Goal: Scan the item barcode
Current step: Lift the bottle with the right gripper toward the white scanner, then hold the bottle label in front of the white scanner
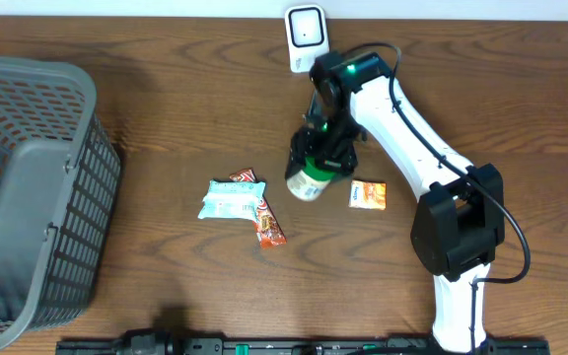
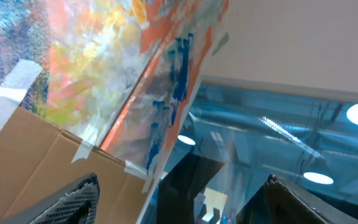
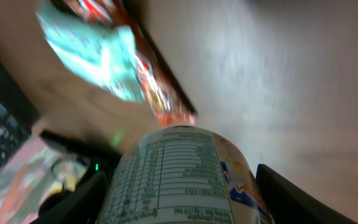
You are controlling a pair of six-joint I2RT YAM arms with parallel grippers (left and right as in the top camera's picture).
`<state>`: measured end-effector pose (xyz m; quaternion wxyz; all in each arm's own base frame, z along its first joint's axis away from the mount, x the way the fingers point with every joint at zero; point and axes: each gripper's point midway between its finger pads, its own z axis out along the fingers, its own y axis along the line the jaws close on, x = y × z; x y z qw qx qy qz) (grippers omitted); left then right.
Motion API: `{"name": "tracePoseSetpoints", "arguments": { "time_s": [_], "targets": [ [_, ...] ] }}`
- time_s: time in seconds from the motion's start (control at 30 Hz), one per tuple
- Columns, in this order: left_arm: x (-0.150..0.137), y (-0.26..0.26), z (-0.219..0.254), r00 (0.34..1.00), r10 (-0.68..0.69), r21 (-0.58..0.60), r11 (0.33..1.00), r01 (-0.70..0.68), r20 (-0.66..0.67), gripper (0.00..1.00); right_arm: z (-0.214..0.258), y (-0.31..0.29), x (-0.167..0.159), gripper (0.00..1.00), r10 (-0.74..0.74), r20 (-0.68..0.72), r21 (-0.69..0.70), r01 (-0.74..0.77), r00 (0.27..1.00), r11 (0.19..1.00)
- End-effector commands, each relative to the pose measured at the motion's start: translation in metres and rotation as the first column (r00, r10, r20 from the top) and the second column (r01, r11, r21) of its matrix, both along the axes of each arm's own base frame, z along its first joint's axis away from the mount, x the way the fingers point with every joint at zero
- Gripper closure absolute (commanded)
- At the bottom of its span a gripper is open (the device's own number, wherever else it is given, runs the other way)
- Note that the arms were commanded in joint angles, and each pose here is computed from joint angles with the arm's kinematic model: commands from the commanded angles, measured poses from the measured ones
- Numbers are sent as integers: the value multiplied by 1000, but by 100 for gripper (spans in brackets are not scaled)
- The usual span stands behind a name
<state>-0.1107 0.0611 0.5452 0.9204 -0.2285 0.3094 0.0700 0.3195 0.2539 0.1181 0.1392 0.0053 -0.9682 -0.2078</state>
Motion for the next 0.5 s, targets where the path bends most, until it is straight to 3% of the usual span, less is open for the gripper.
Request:
{"name": "tracePoseSetpoints", "arguments": {
  "time_s": [0.0,0.1,0.27,0.47],
  "targets": [
    [5,-3,-2,1000,-11,10,1000,11,-21,15,23,-3,42,63,4,217,-33,3,976,999],
    [10,-3,-7,999,-11,7,1000,11,-49,15,48,-5,79,63,3,397,-61,23,918,998],
    [19,-2,-15,995,-12,1,1000,12,-98,15,90,-21,146,66,7,688,-152,135,726,979],
    [23,-1,-19,992,-13,-1,1000,13,-126,15,114,-44,206,63,7,871,-197,336,491,921]
  ]
}}
